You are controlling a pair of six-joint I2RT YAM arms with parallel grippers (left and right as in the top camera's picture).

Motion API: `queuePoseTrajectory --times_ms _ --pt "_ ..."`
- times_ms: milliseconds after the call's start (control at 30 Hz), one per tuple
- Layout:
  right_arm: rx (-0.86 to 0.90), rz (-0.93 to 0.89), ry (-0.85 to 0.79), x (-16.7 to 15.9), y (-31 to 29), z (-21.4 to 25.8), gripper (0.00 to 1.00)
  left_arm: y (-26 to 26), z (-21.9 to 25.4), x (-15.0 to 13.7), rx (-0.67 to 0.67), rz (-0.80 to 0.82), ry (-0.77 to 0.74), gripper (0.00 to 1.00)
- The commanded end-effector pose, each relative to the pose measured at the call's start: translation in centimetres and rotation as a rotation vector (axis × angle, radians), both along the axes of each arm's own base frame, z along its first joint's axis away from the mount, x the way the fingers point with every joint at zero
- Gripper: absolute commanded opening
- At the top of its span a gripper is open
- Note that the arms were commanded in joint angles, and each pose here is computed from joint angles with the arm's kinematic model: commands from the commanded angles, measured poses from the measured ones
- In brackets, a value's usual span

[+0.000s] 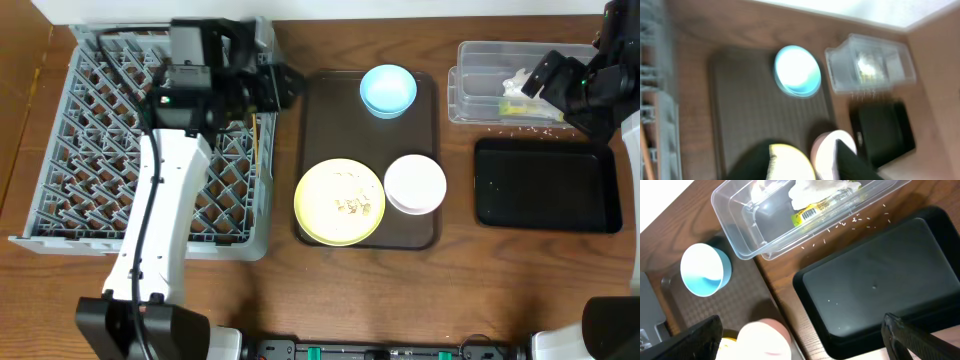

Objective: Sort waste into correct bins and load items into the dishwasher

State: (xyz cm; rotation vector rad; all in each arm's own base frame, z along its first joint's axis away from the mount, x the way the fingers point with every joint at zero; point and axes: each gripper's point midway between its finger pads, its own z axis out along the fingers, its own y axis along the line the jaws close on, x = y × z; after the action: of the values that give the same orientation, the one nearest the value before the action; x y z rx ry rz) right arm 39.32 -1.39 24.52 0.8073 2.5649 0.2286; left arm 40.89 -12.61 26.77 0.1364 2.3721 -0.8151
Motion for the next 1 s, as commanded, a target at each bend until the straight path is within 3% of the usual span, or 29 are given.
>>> queuePoseTrajectory --times_ms 0,133,300,500,533,600,667,800,967 --pt "-0.015 0.006 -0.013 -0.1 -0.2 0.5 0.99 -1.7 -0.9 -1.2 0.059 -0.127 -0.03 0.61" --pt "-0.015 0.006 -0.013 -0.1 -0.2 0.5 0.99 0.6 -2.0 -0.2 0.16 0.022 0.009 0.65" --pt "-0.015 0.006 -0.013 -0.1 -0.2 0.5 0.99 8.8 -1.7 -0.3 0.213 0.397 0.1 0.67" --pt "-0.015 0.006 -0.013 -0.1 -0.2 0.5 0.99 21.7 2.0 -6.0 0.205 0.878 0.127 0.68" --pt "-0.015 0.006 -0.013 -0.1 -0.2 0.5 0.99 23.6 2.6 -7.4 0.193 0.959 0.13 0.69" --pt "-0.015 0.006 -0.013 -0.1 -0.2 0.5 0.99 26.9 3.5 -10.5 0.169 1.097 0.141 0.82" --pt "-0.015 0.006 -0.013 -0.1 -0.2 0.5 0.99 29.5 3.9 -13.4 0.16 1.211 0.158 0.84" --pt "-0.015 0.006 -0.013 -0.1 -0.2 0.5 0.99 32.6 3.9 -17.9 0.147 1.375 0.201 0.86" --pt "0.11 -0.03 -0.084 1.4 1.4 1.5 0.99 34.2 3.1 -20.4 0.134 1.462 0.263 0.88"
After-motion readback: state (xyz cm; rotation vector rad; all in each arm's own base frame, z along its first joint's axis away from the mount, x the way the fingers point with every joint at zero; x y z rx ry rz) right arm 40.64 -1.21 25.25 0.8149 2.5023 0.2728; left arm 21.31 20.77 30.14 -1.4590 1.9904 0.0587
